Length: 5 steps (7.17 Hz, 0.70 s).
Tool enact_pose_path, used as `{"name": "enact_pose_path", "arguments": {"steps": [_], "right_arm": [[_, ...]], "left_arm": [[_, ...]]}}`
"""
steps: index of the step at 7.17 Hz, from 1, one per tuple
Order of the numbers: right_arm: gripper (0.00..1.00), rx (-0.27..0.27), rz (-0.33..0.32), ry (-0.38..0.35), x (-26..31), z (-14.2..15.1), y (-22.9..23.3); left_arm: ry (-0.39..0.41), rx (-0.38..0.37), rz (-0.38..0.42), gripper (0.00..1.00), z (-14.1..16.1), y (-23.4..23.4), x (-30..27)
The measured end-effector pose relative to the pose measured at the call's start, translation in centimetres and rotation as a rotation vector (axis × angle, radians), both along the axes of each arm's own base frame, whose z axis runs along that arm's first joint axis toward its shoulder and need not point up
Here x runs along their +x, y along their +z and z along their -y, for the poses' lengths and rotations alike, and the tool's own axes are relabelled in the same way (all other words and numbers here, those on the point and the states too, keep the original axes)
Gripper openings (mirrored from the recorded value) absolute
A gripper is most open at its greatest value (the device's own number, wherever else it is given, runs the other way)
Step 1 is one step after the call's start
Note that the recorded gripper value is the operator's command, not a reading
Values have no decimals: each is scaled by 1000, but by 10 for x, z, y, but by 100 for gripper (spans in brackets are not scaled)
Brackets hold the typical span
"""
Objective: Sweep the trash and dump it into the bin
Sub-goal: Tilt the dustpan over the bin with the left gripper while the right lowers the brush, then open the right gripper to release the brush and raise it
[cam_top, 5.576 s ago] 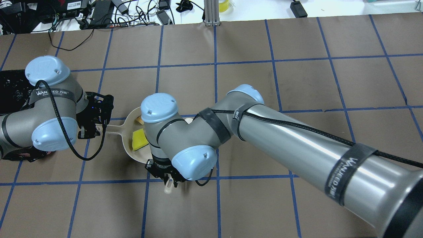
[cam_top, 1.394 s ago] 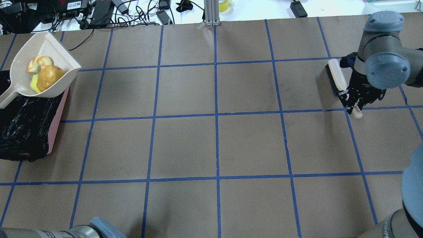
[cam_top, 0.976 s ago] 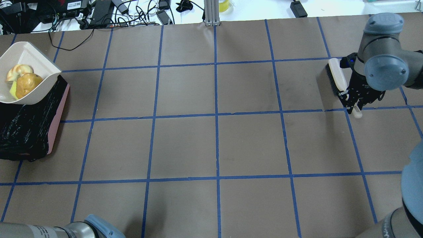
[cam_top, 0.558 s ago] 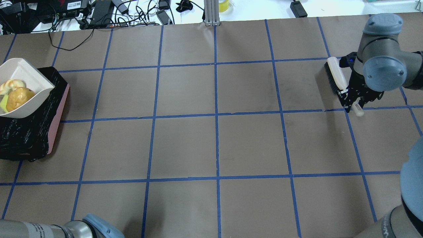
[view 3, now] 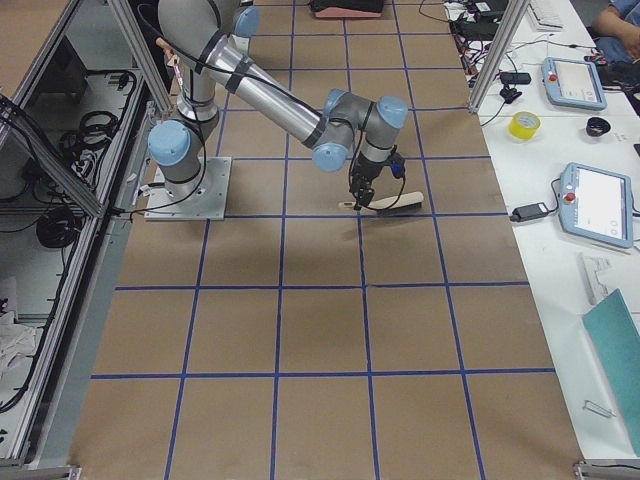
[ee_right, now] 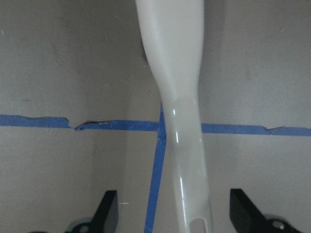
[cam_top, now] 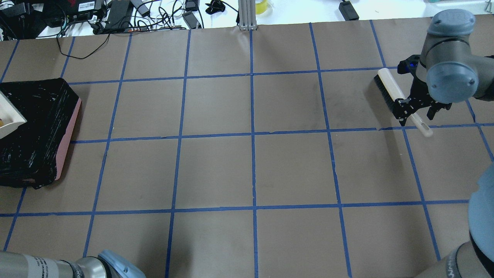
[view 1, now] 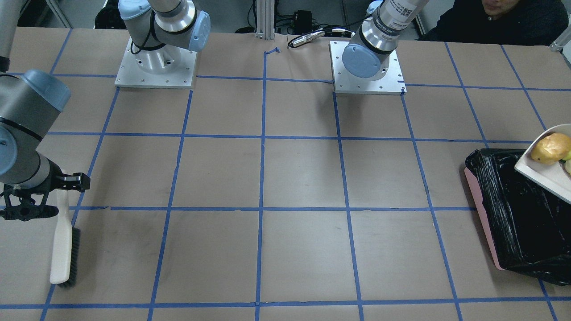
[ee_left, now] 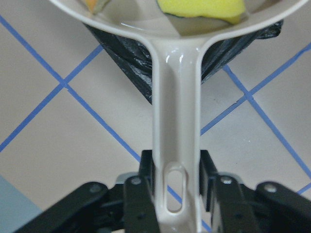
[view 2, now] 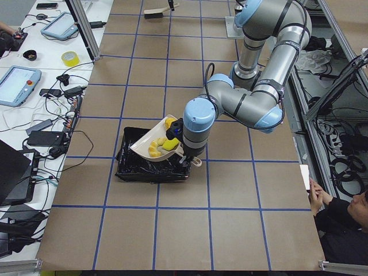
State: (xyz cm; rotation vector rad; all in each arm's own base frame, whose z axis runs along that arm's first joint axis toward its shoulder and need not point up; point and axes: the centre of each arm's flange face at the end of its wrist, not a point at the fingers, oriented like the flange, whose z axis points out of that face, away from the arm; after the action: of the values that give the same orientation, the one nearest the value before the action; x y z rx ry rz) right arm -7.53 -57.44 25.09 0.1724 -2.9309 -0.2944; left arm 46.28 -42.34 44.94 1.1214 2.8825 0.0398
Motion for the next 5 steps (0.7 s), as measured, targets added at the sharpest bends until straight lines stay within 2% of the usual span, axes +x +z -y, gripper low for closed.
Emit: {"name": "enact_pose_path", "arguments": {"steps": [1,2,4,5], "right_arm": [[99,-29,-2,13,3,0,25],[99,-63,8,19,9,-6,58],[100,-116,62,17,25,-27,140],[100,-123,103,9,35,-42,185]], "left_arm": [[-42,68,84,0,17,8,-7],[-81,150,165,0,31,14,-19],[-119,265,311,0,48,25,-34],[-127,309,391,0,55,31,-41]]}}
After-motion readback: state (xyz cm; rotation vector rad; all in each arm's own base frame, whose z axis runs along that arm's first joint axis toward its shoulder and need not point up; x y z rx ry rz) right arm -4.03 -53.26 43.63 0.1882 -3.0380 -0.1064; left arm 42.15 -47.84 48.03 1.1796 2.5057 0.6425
